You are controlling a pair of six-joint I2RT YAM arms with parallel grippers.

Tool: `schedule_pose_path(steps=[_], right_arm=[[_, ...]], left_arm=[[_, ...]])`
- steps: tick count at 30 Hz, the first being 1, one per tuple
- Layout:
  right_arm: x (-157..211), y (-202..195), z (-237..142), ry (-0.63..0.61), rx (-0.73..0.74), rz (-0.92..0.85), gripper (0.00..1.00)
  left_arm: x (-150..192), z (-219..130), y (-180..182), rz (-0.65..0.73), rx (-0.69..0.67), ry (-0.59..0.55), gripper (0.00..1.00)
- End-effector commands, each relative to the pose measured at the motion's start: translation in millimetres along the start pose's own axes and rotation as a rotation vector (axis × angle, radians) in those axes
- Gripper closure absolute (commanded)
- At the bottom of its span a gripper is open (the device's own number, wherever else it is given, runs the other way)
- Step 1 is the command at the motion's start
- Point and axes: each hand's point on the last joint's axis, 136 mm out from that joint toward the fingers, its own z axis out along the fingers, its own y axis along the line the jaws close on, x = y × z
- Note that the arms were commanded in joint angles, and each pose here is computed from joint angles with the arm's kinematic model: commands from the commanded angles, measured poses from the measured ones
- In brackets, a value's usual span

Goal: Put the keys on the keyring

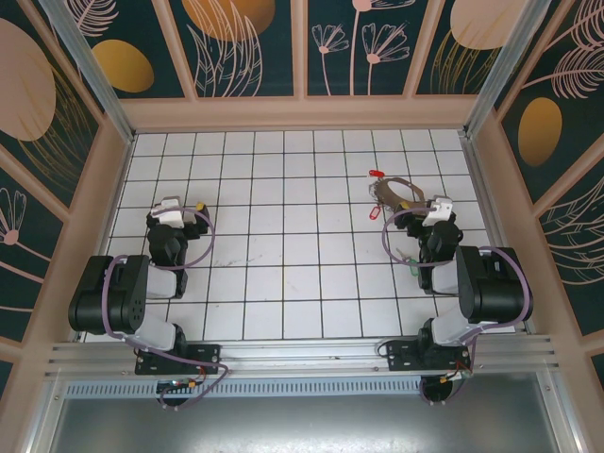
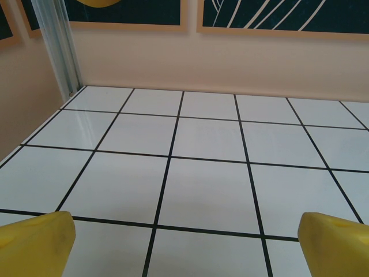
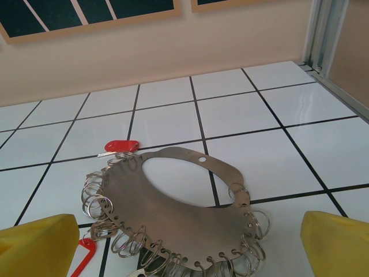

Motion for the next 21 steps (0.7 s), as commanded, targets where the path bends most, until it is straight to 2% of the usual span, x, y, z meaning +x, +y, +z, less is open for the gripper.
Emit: schedule_pose_path(steps=[1,5,10,13,17,21], right_arm=[[-10,0,2,-0.034,-0.008,-0.009,0.01],[-28,-13,-3,-0.055,0.080,0.030,0.01],[-65,-32,-2,0.084,0.244,0.221,0.01],[-88,-42,-18,0.138,0.351,0.316,0.01],[-97,-55,-45,0.205,0.483,0.409,0.01],[-92,-33,-44,0.317,0.341,0.380,0.02]], left_arm=[[-15,1,2,-0.018,-0.009,-0.051,0.01],[-15,1,2,-0.017,-0.010,-0.052,0.01],[-16,1,2,-0.017,-0.009,-0.054,0.01],[-15,1,2,-0.018,-0.008,-0.053,0.01],[-15,1,2,-0.019,-0.008,-0.053,0.01],[-17,0,3,-0.021,-0.014,-0.060,0.01]])
